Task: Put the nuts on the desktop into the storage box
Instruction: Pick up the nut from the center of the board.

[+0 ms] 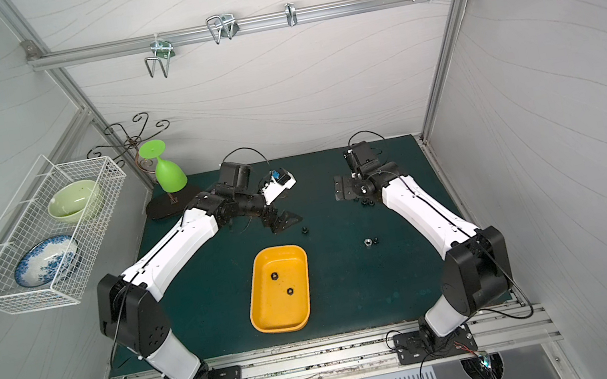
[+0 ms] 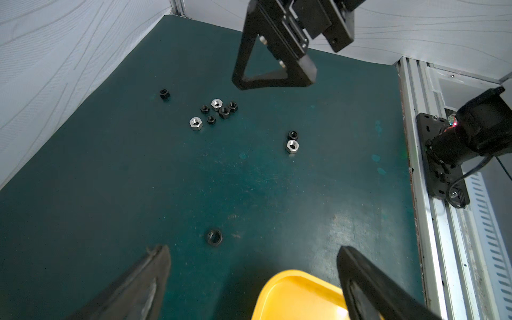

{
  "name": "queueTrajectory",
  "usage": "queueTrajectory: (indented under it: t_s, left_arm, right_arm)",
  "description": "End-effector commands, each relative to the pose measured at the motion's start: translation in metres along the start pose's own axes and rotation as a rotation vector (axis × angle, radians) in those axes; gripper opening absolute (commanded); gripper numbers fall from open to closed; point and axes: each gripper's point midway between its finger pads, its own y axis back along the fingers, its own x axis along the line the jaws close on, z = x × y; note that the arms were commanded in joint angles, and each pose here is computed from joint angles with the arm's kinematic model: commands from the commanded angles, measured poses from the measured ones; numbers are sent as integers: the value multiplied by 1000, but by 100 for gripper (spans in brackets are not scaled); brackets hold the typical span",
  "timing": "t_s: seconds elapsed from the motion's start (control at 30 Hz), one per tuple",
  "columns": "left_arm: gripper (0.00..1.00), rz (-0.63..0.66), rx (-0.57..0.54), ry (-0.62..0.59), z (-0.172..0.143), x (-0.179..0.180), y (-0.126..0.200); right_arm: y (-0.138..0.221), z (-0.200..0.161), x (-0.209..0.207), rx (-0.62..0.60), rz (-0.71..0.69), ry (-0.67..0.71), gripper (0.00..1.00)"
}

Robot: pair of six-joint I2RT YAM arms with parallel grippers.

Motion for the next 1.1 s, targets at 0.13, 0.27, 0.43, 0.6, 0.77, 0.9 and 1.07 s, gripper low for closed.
queueTrajectory:
  t_s: [0.13,0.27,0.43,0.6,0.77,0.9,1.07]
  left_arm:
    - [98,60,-57,8,36,31,-29]
    - [99,39,-62,11,41,35,-48]
    - [99,46,-82,44,44,48,-69]
    - [99,70,-116,41,59,61,-82]
    - [99,133,-101,48,55,74,-100]
    - [99,159,-92,59,50,81,-109]
    - [99,178,-84,61,49,84,-114]
  right_arm:
    - [-41,42,-33,-199,-24,-54,99]
    - [-69,47,-41,-205,-6,-63,99]
    - [-105,47,-44,-162,12,-63,99]
    - [-141,43,-48,-75,32,-59,98]
    - [-175,39,-55,12,14,-61,95]
    - [-198,33,-59,76,-3,-57,94]
    - [-218,36,-63,149,-25,-63,90]
